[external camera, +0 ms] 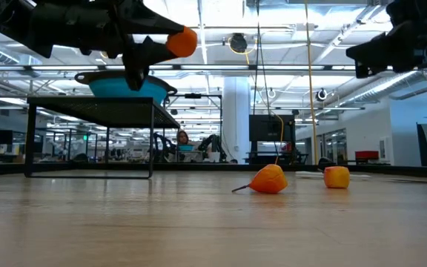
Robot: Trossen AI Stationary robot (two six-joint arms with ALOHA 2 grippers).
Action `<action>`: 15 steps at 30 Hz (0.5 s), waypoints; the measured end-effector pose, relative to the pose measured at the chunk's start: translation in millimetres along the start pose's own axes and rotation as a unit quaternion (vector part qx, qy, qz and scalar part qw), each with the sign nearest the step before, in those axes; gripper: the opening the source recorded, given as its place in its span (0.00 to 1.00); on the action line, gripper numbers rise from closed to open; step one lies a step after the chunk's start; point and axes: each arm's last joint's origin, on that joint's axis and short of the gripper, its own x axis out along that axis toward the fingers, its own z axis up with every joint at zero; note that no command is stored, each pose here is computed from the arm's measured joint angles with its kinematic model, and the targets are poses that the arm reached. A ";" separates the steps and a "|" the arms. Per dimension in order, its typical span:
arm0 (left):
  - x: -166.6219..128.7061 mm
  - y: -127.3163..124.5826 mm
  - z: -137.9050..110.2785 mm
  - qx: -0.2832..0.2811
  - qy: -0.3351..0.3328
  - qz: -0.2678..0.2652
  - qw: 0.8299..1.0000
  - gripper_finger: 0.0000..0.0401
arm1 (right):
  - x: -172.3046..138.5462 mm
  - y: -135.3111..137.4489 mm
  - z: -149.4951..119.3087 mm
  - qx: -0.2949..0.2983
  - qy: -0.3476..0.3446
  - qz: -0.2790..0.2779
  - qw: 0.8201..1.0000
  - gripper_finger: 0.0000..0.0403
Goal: Pick & Place Fruit
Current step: Put the orange into the blue strainer bowl on the shelf
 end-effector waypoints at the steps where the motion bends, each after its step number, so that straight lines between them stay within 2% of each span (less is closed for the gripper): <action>1: 0.0 -0.7 0.8 0.010 -0.003 -0.006 1.000 0.35 | -0.4 -0.1 -3.3 0.000 -0.005 -0.003 1.000 0.00; 5: 0.0 -2.9 2.3 0.058 -0.008 -0.023 0.998 0.35 | -2.1 -0.4 -9.8 -0.001 -0.020 -0.009 1.000 0.00; 9: -0.1 -4.7 1.8 0.114 -0.010 -0.026 0.993 0.35 | -3.7 0.1 -12.7 -0.002 -0.026 0.007 1.000 0.00; 15: -0.2 -7.4 0.5 0.188 -0.014 -0.019 0.982 0.35 | -4.5 -1.6 -12.9 0.008 -0.028 -0.001 1.000 0.00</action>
